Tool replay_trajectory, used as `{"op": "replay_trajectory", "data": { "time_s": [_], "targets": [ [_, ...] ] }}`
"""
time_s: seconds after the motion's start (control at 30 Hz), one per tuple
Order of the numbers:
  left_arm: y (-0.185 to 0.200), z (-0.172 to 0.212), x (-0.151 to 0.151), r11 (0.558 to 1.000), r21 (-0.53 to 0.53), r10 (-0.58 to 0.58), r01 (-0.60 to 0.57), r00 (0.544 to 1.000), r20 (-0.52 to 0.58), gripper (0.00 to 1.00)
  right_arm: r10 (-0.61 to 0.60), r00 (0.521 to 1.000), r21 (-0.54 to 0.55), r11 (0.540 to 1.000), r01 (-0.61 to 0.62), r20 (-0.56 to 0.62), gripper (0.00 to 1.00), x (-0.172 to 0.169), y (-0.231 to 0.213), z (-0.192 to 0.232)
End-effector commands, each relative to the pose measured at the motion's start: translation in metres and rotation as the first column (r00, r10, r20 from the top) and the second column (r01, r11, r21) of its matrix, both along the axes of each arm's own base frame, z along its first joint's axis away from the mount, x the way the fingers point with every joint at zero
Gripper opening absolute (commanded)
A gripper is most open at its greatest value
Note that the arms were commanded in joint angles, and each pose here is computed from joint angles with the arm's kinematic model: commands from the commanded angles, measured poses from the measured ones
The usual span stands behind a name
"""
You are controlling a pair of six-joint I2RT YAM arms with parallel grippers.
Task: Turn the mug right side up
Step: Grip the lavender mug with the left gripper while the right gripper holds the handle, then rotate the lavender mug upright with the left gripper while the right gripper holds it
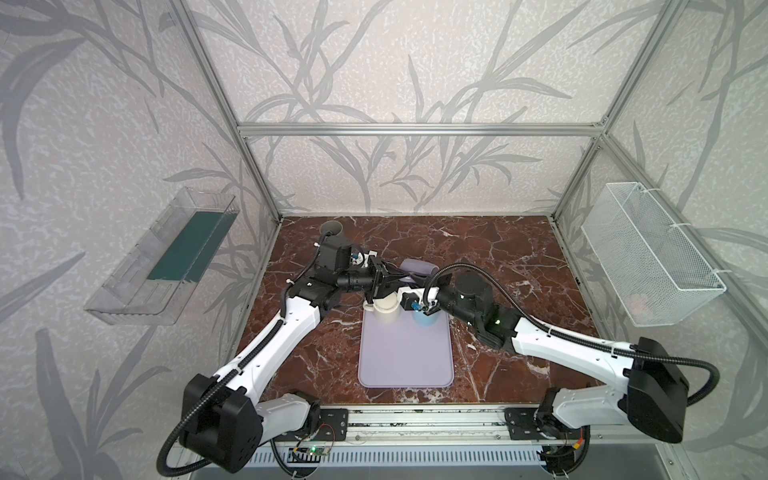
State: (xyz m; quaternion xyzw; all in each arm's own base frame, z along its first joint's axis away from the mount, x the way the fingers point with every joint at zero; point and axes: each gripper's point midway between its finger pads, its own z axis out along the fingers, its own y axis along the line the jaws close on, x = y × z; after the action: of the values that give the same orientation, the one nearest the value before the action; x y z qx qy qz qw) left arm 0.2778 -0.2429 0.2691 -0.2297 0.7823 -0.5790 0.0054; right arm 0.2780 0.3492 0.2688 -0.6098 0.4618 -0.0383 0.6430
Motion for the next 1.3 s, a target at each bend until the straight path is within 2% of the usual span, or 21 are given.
{"op": "replay_trajectory", "data": {
  "time_s": [0.0,0.57,0.8,1.13,1.27],
  "targets": [
    [0.001,0.009,0.000,1.000,-0.014,0.020,-0.020,1.000,0.011,0.28,0.061,0.989,0.105,0.992,-0.075,0.137,0.00,-0.019,0.009,0.047],
    [0.004,0.001,-0.003,1.000,0.016,0.027,-0.027,1.000,-0.003,0.12,0.118,0.984,0.113,0.985,-0.133,0.132,0.00,-0.034,0.011,0.047],
    [0.009,0.004,-0.009,0.998,0.061,0.008,-0.010,0.999,0.034,0.00,0.144,0.985,0.144,0.977,-0.157,0.091,0.00,-0.040,0.010,0.052],
    [0.023,0.001,-0.030,0.995,0.088,0.031,-0.035,0.998,0.050,0.00,0.230,0.972,0.235,0.948,-0.213,-0.047,0.00,-0.060,0.016,0.048],
    [0.029,-0.006,-0.039,0.994,0.099,0.047,-0.051,0.998,0.040,0.00,0.252,0.964,0.236,0.945,-0.225,-0.089,0.00,-0.069,0.022,0.041]
  ]
}}
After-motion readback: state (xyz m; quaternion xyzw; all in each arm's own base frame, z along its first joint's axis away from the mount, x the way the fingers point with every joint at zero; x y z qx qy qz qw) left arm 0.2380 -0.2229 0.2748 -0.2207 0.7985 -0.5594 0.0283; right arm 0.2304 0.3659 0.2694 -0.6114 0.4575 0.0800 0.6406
